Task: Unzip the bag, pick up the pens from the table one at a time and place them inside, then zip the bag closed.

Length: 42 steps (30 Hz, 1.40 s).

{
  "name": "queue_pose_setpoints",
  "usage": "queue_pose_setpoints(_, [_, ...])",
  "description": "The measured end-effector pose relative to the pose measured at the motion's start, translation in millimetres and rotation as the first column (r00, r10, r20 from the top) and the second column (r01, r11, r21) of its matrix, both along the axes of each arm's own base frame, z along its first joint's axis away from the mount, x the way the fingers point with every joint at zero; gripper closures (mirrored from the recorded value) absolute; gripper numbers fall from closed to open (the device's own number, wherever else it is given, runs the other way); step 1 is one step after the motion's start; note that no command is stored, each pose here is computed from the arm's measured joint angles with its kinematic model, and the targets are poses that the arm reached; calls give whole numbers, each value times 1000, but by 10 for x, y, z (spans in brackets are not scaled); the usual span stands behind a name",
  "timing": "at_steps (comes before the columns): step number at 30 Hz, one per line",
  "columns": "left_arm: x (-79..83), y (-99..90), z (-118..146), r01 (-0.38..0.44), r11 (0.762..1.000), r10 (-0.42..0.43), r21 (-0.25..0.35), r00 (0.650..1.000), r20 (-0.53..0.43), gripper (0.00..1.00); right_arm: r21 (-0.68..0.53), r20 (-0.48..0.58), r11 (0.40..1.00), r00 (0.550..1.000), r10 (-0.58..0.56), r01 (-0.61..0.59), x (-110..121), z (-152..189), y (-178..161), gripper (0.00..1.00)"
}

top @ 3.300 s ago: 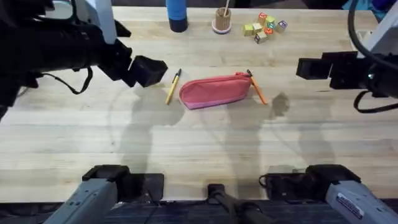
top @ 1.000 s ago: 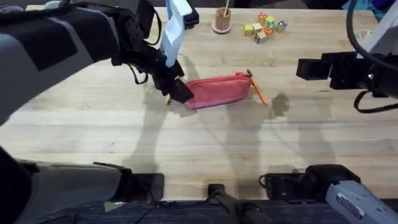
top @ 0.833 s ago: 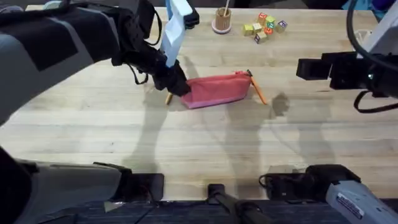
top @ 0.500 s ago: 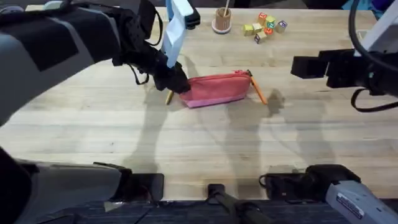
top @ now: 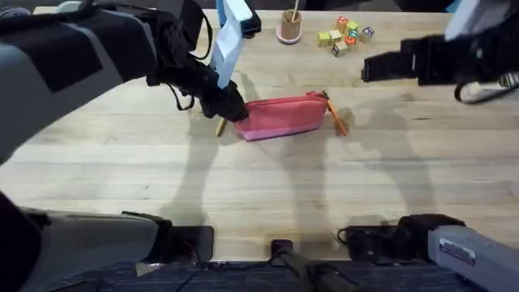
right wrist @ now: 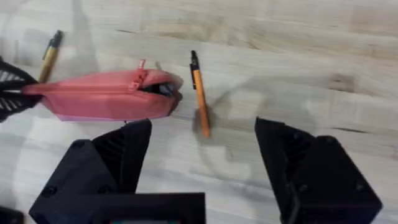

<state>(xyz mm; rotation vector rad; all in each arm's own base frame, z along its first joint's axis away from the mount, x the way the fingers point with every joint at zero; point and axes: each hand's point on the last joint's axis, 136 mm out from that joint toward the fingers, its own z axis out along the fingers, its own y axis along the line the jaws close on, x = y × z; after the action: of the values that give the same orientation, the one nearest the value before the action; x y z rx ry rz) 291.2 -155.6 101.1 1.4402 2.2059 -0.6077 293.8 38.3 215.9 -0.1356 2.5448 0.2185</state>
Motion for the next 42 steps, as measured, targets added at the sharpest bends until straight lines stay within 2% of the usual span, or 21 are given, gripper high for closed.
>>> queue_pose_setpoints(5, [0, 0, 0, 0, 1000, 0, 0, 1000, 0, 959, 6, -73, 999, 996, 46, -46, 189, 83, 148, 5])
queue_pose_setpoints(13, [1, 0, 0, 0, 1000, 0, 0, 1000, 0, 958, -9, -121, 988, 981, 150, -152, 446, 129, 414, 5])
queue_pose_setpoints(18, [0, 0, 0, 0, 1000, 0, 0, 1000, 0, 958, -9, -160, 982, 970, 186, -190, 475, 11, 540, 5])
queue_pose_setpoints(24, [0, 0, 0, 0, 1000, 0, 0, 1000, 0, 958, 20, -215, 990, 967, 140, -139, 443, -84, 604, 5])
queue_pose_setpoints(33, [1, 0, 0, 0, 1000, 0, 0, 1000, 0, 958, 45, -230, 996, 970, 80, -71, 446, -87, 604, 4])
queue_pose_setpoints(42, [1, 0, 0, 0, 1000, 0, 0, 1000, 0, 958, 41, -281, 997, 957, 73, -64, 594, -353, 643, 5])
